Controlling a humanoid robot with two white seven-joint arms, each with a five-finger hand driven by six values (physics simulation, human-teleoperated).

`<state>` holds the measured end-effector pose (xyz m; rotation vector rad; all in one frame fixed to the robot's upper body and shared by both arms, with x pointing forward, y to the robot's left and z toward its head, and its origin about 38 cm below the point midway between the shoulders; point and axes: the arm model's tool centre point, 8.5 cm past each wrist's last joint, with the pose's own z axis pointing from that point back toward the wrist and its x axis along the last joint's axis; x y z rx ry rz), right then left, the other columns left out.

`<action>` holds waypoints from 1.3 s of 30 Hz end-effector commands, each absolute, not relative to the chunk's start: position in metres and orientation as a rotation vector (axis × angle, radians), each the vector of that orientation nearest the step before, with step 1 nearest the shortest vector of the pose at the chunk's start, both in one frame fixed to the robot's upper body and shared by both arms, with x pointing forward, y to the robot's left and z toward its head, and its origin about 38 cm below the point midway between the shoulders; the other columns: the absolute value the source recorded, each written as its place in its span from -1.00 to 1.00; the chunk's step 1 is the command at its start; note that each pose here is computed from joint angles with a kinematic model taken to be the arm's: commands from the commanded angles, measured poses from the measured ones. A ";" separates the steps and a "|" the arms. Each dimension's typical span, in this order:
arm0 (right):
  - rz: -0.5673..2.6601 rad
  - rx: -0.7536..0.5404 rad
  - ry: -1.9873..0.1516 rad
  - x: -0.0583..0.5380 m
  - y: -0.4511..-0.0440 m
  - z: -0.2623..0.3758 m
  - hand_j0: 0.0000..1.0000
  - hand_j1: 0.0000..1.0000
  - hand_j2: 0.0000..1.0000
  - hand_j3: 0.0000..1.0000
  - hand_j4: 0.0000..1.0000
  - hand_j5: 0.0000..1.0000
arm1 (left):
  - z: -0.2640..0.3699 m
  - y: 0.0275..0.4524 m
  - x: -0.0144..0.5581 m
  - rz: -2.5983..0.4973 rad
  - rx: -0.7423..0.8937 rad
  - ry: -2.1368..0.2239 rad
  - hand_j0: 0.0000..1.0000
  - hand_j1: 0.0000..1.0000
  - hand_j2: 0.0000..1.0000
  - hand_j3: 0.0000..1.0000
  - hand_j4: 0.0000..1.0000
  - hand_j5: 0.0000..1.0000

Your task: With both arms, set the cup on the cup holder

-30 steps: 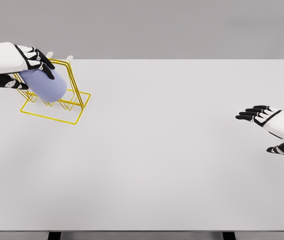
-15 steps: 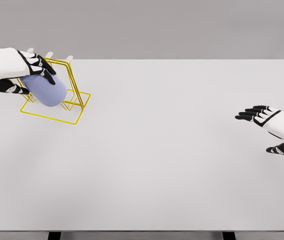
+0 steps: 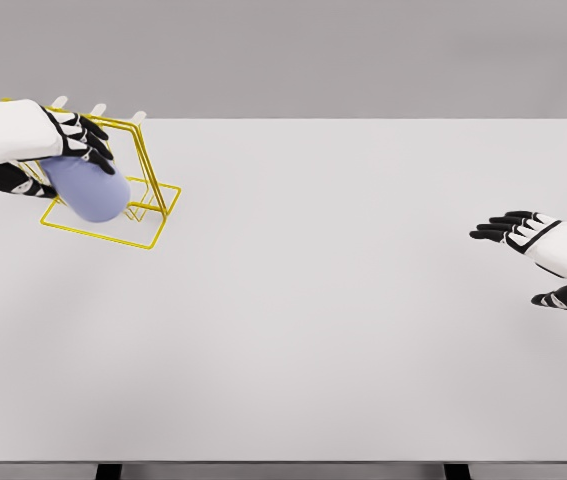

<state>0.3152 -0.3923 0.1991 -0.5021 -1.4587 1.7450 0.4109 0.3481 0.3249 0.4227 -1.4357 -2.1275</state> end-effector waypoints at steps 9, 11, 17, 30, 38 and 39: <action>1.734 -0.497 -1.467 0.315 -0.392 0.199 1.00 1.00 1.00 1.00 1.00 1.00 | 0.327 0.348 0.411 -2.126 0.422 -1.437 0.87 0.87 0.87 0.87 0.87 0.87; 1.734 -0.497 -1.467 0.315 -0.392 0.199 1.00 1.00 1.00 1.00 1.00 1.00 | 0.332 0.351 0.407 -2.119 0.425 -1.445 0.89 0.89 0.89 0.89 0.89 0.89; 1.737 -0.499 -1.464 0.315 -0.392 0.199 1.00 1.00 1.00 1.00 1.00 1.00 | 0.359 0.364 0.386 -2.007 0.373 -1.536 1.00 1.00 1.00 1.00 1.00 1.00; 1.743 -0.503 -1.456 0.315 -0.393 0.200 1.00 1.00 1.00 1.00 1.00 1.00 | 0.308 0.339 0.351 -1.617 -0.196 -1.671 1.00 1.00 1.00 1.00 1.00 1.00; 1.743 -0.502 -1.458 0.315 -0.393 0.200 1.00 1.00 1.00 1.00 1.00 1.00 | 0.229 0.319 0.333 -1.516 -0.407 -1.569 1.00 1.00 1.00 1.00 1.00 1.00; 1.743 -0.502 -1.458 0.315 -0.393 0.200 1.00 1.00 1.00 1.00 1.00 1.00 | 0.229 0.319 0.333 -1.517 -0.406 -1.568 1.00 1.00 1.00 1.00 1.00 1.00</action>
